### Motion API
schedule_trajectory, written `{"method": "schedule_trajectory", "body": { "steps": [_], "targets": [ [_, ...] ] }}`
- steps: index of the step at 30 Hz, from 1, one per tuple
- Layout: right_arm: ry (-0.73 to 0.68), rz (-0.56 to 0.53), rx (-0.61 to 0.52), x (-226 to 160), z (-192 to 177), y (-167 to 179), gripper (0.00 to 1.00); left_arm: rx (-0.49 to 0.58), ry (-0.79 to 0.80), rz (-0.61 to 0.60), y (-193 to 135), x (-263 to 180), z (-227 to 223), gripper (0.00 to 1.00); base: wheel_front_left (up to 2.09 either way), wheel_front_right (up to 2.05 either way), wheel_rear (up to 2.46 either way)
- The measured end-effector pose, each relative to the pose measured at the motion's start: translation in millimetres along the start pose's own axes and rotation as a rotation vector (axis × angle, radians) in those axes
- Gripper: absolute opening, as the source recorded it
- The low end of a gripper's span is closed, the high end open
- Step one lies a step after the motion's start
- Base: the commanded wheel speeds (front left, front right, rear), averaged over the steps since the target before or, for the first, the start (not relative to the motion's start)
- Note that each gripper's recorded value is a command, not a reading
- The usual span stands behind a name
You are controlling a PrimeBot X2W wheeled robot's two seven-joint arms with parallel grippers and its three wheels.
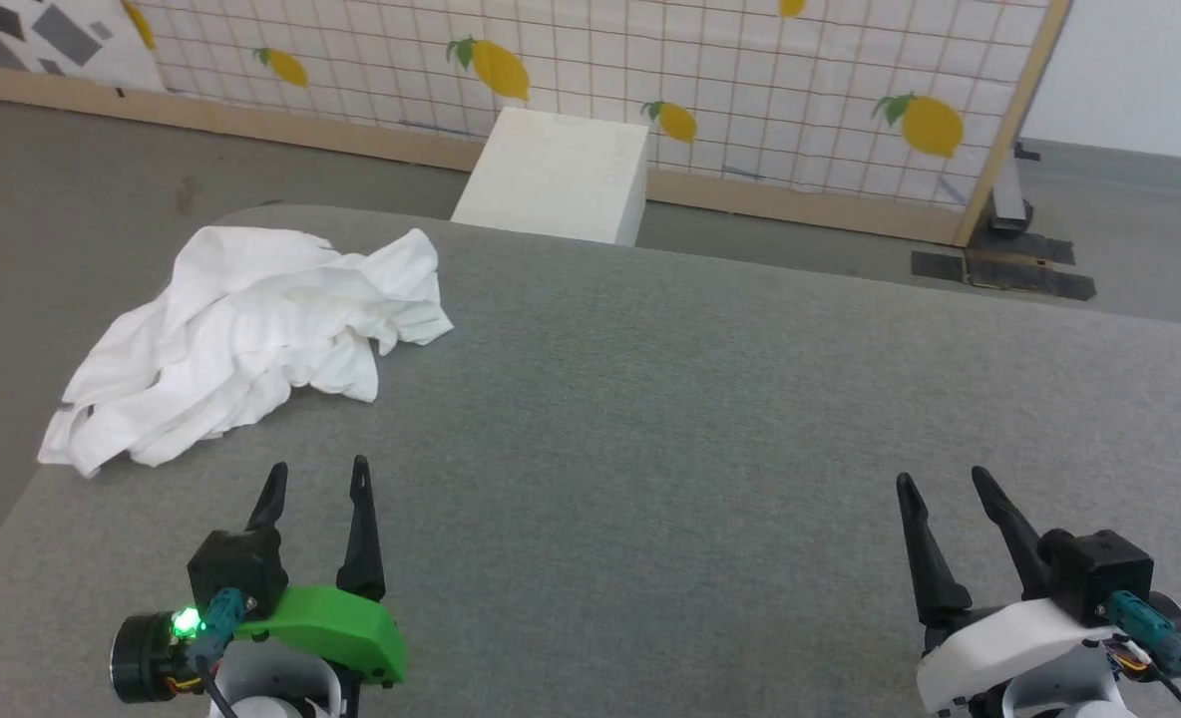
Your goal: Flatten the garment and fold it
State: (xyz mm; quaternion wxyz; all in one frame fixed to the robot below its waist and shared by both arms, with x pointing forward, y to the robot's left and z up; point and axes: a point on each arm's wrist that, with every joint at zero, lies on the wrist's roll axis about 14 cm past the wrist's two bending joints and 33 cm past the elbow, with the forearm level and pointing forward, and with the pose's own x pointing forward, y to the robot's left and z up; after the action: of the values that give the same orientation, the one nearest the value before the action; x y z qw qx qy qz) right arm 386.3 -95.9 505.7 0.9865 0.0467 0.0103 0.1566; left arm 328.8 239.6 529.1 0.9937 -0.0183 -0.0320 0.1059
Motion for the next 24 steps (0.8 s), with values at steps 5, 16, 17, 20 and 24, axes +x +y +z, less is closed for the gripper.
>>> {"method": "schedule_trajectory", "body": {
  "steps": [5, 16, 17, 20, 24],
  "targets": [
    [-0.001, 0.031, 0.012, 5.4, -1.7, 9.8, 1.00, -0.007, -0.007, 0.037, 11.4, -6.0, 0.7, 1.00, 0.00, 0.00, 0.00],
    [0.001, 0.094, 0.030, 14.2, -6.4, 30.4, 1.00, -0.012, -0.024, 0.105, 31.8, -20.6, 1.9, 1.00, 0.00, 0.00, 0.00],
    [0.002, 0.099, 0.033, 14.9, -6.7, 32.1, 1.00, -0.013, -0.025, 0.111, 33.4, -21.6, 2.1, 1.00, 0.00, 0.00, 0.00],
    [-0.002, 0.114, 0.043, 17.0, -6.6, 37.3, 1.00, -0.024, -0.031, 0.130, 38.7, -25.4, 2.6, 1.00, 0.00, 0.00, 0.00],
    [-0.004, 0.133, 0.054, 19.4, -7.3, 43.8, 1.00, -0.036, -0.031, 0.152, 44.8, -31.4, 1.0, 1.00, 0.00, 0.00, 0.00]
  ]
}}
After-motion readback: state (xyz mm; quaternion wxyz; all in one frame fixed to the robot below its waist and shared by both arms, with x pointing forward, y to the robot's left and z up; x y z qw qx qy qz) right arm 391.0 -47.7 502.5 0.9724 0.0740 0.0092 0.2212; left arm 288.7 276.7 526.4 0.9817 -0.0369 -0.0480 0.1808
